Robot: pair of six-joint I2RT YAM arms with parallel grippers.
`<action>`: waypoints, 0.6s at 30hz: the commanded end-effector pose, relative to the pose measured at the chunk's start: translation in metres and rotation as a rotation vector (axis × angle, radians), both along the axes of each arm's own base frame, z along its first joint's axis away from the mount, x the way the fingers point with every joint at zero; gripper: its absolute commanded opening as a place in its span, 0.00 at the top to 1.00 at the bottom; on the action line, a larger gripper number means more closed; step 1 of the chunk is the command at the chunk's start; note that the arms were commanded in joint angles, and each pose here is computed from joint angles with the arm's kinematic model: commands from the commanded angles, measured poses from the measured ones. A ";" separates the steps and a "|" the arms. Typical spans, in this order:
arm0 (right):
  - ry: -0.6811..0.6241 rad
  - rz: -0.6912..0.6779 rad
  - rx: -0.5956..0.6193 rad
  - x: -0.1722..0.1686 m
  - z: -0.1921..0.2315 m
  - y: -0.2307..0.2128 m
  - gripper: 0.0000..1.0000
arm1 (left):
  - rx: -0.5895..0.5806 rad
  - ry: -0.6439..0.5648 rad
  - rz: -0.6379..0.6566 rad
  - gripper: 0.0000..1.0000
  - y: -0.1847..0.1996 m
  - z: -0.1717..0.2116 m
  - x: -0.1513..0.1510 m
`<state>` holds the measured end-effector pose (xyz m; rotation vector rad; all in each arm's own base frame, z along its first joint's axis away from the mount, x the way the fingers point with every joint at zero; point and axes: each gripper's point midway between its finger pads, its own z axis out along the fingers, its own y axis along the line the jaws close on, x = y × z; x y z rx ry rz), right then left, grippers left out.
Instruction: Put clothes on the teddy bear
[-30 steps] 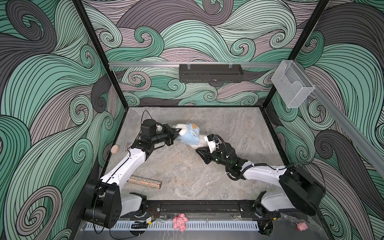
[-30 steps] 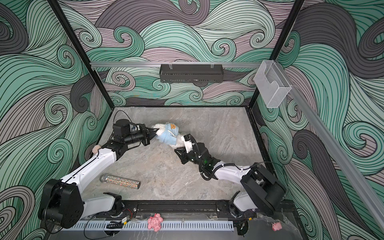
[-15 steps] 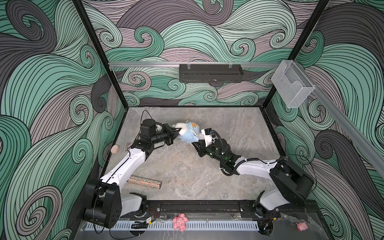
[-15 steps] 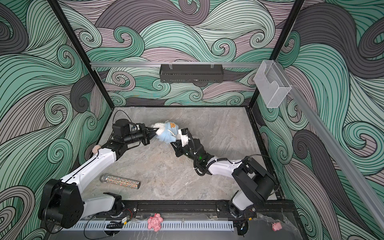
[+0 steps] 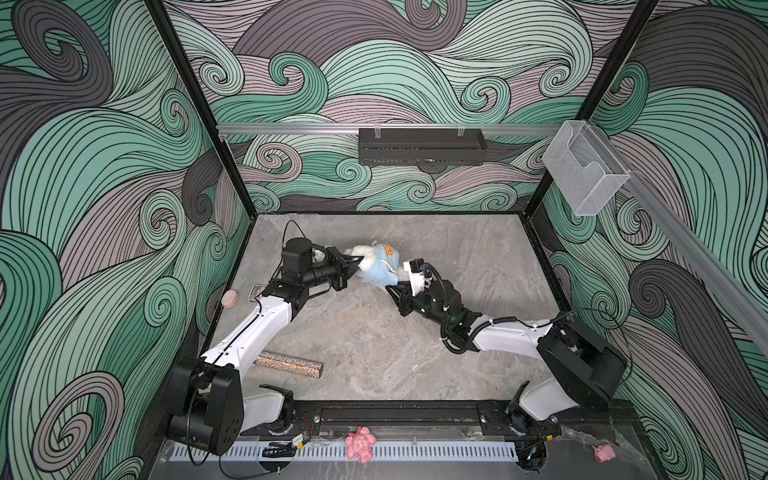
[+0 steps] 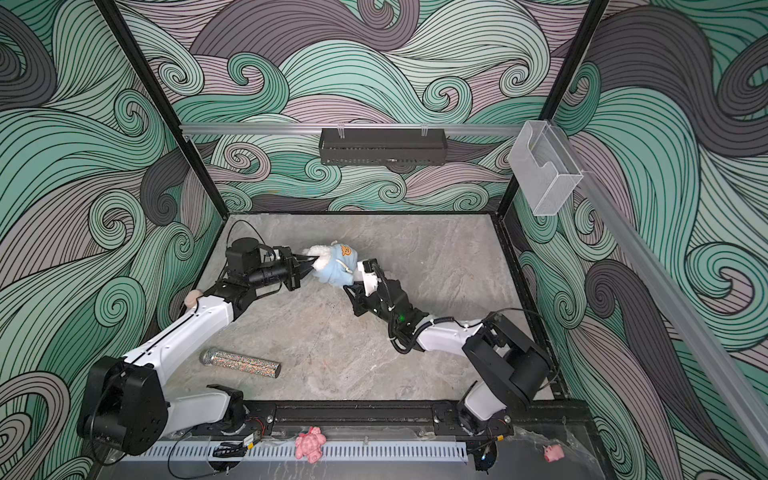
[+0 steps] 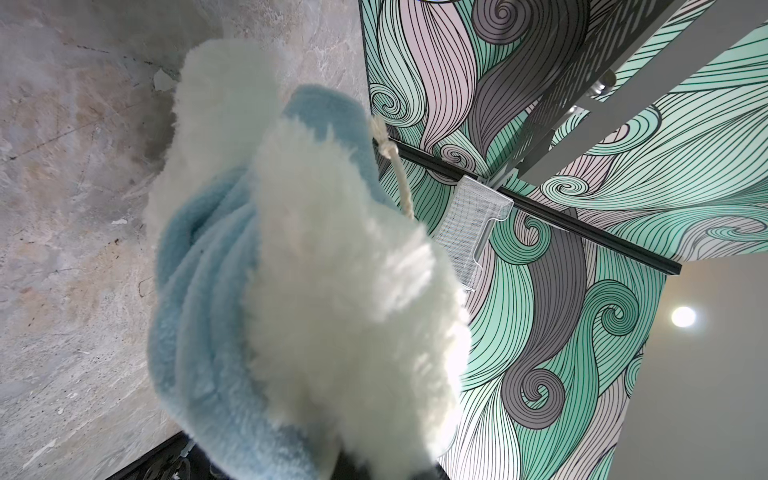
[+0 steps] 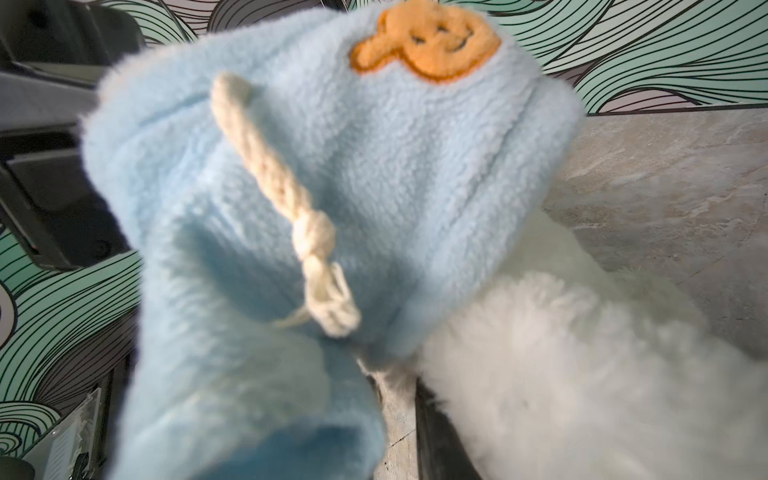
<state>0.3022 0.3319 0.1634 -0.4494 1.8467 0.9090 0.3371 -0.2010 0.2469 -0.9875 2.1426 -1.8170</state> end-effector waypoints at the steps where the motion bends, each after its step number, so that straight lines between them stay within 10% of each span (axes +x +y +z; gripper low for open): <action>1: -0.032 -0.005 -0.004 0.003 0.003 0.001 0.78 | -0.034 -0.075 -0.043 1.00 -0.009 0.028 -0.001; 18: -0.076 -0.021 0.103 0.021 0.040 0.009 0.77 | -0.035 -0.073 -0.070 1.00 -0.018 0.024 -0.004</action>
